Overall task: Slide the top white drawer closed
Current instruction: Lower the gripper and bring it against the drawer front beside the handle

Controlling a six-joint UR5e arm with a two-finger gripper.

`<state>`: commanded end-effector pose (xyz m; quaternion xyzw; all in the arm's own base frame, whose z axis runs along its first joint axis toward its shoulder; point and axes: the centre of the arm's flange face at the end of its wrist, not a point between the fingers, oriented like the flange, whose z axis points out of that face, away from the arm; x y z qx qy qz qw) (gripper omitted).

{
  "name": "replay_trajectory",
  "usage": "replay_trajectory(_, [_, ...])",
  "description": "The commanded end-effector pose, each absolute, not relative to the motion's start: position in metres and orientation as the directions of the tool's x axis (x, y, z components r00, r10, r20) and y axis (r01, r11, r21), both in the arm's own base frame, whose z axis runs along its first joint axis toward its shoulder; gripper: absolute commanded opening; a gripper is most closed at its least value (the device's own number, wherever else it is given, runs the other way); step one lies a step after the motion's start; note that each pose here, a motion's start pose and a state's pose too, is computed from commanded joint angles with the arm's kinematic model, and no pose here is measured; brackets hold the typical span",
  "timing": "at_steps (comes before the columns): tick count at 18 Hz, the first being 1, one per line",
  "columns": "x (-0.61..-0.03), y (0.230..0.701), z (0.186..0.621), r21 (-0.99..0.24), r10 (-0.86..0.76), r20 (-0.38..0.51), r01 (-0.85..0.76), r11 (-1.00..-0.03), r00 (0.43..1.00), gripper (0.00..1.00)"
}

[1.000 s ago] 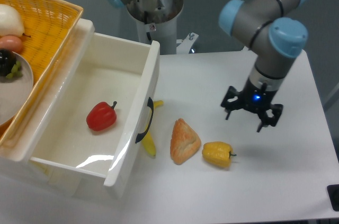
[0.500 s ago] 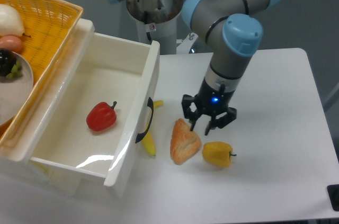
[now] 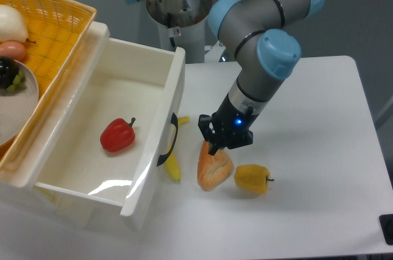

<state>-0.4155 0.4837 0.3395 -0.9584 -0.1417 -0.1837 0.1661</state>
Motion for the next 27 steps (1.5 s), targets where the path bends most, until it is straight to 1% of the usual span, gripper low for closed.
replay_trajectory(2, [-0.412,0.485,0.338,-0.261,0.203,0.418,0.331,-0.907,0.885,0.00])
replay_trajectory(5, [-0.404,0.492,0.347,-0.316,0.157,0.490,0.342,-0.885,0.858,0.00])
replay_trajectory(8, [-0.396,0.492,0.349,-0.293,0.159,0.515,0.347,-0.891,0.843,0.00])
replay_trajectory(16, [-0.389,0.492,0.346,-0.265,0.153,0.538,0.339,-0.903,0.829,0.00])
replay_trajectory(27, [-0.379,0.496,0.344,-0.256,0.144,0.547,0.328,-0.909,0.825,0.00])
